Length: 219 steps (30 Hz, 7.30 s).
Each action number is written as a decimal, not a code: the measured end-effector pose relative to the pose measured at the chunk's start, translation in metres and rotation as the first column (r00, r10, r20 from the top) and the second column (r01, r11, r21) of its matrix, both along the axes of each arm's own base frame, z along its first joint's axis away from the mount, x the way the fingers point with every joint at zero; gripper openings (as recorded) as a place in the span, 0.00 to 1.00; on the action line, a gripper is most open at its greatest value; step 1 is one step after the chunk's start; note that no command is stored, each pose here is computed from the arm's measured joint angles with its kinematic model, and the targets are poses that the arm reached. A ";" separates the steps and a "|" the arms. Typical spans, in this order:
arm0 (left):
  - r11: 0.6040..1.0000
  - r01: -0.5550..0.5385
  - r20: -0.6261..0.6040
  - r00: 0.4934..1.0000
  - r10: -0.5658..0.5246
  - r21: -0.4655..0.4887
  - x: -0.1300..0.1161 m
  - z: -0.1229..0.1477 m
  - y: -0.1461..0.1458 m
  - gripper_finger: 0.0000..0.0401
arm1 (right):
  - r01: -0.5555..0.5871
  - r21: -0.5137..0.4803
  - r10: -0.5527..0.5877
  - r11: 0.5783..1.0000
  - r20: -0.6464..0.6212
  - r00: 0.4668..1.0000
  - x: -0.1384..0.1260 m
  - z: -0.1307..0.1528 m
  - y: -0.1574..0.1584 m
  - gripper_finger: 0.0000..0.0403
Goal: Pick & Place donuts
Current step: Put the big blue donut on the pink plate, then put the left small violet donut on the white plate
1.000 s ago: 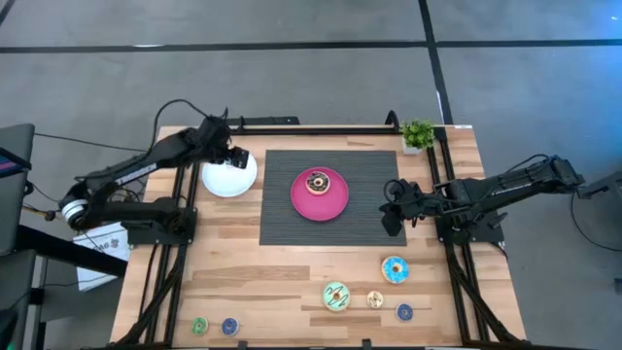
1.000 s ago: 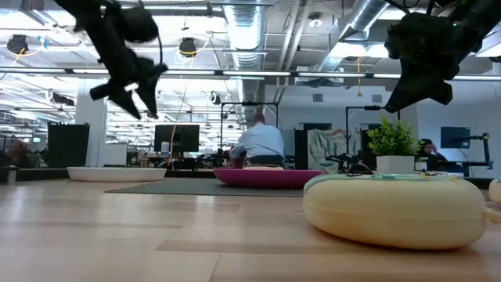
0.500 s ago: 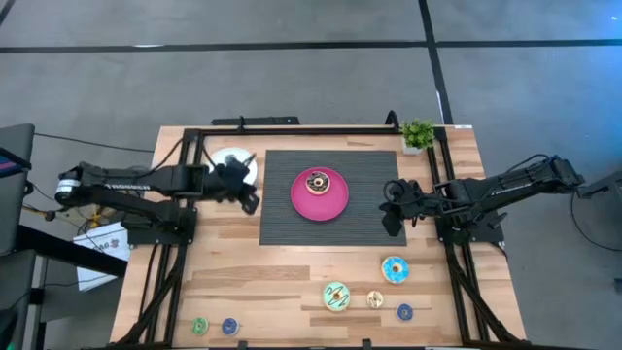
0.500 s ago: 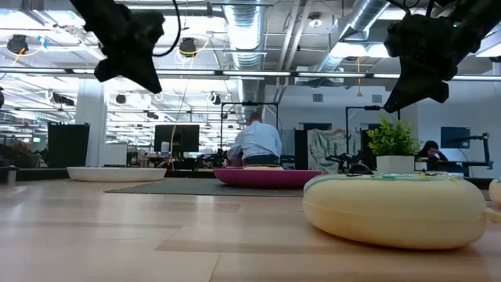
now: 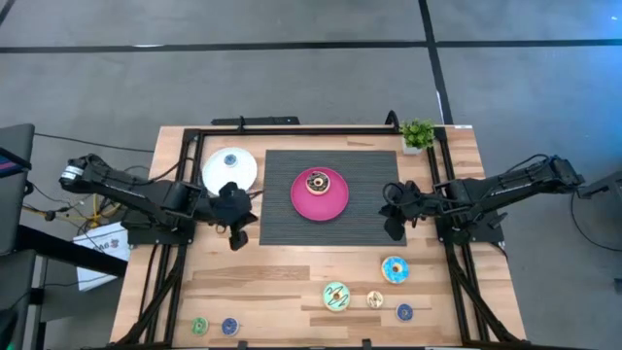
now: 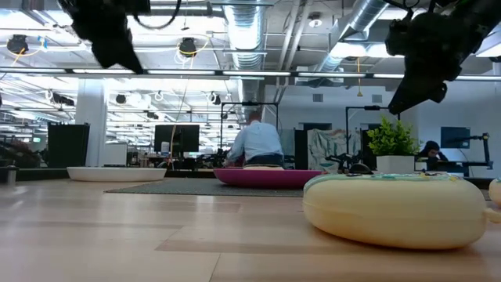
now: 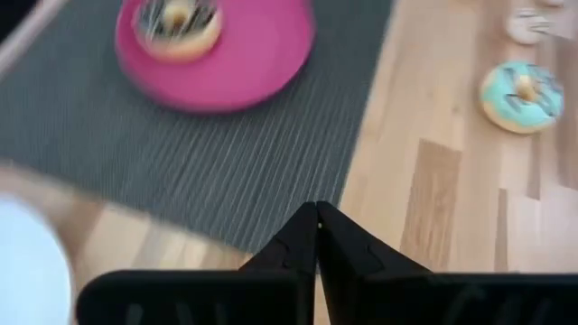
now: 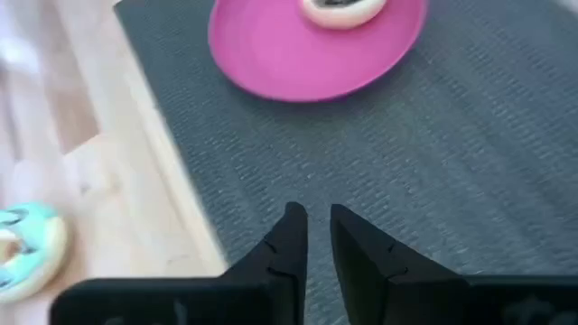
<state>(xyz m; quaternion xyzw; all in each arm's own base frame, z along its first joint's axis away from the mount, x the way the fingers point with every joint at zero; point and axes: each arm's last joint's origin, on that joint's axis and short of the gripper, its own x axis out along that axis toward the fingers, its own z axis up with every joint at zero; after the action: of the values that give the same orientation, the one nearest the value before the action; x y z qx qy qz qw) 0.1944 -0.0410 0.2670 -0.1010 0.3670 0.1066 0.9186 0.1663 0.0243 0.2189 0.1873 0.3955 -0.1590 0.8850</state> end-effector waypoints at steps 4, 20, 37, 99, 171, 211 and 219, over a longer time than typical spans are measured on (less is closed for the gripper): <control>0.995 0.055 0.046 0.997 -0.058 0.078 -0.001 0.003 -0.014 0.00 | -0.072 0.110 0.073 0.991 -0.009 0.997 -0.001 0.000 0.007 0.21; 0.994 0.087 -0.039 0.996 -0.084 0.066 -0.015 -0.004 -0.030 0.00 | -0.227 0.176 0.269 0.958 -0.271 0.924 -0.011 -0.029 0.055 0.56; 0.990 0.096 -0.127 0.988 -0.083 0.099 -0.021 -0.009 -0.027 0.00 | -0.214 0.121 0.244 0.969 -0.571 0.784 0.020 -0.071 0.103 0.51; 0.988 0.157 0.235 0.960 -0.150 -0.009 -0.093 -0.056 0.005 0.00 | 0.085 0.064 -0.048 0.994 -0.440 0.897 0.193 -0.053 -0.088 0.18; 0.972 0.202 -0.250 0.941 -0.227 -0.120 -0.006 0.007 -0.089 0.00 | -0.405 -0.179 0.354 0.897 -0.257 0.899 0.047 -0.014 0.035 0.01; 0.565 -0.781 -0.841 0.475 0.259 -0.267 0.045 -0.108 -0.187 0.70 | -0.471 -0.195 0.373 0.860 -0.390 0.842 0.034 -0.048 0.004 0.00; 0.490 -0.836 -0.849 0.431 0.306 -0.247 0.031 -0.108 -0.203 0.70 | -0.471 -0.196 0.372 0.860 -0.390 0.842 0.034 -0.048 0.003 0.00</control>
<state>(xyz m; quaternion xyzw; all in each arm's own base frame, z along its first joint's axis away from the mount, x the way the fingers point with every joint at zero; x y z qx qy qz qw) 0.2252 -0.2443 0.1592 -0.4886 0.6365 0.3343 0.4944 0.2005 0.0278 0.1707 -0.0643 0.5463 -0.0432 0.8340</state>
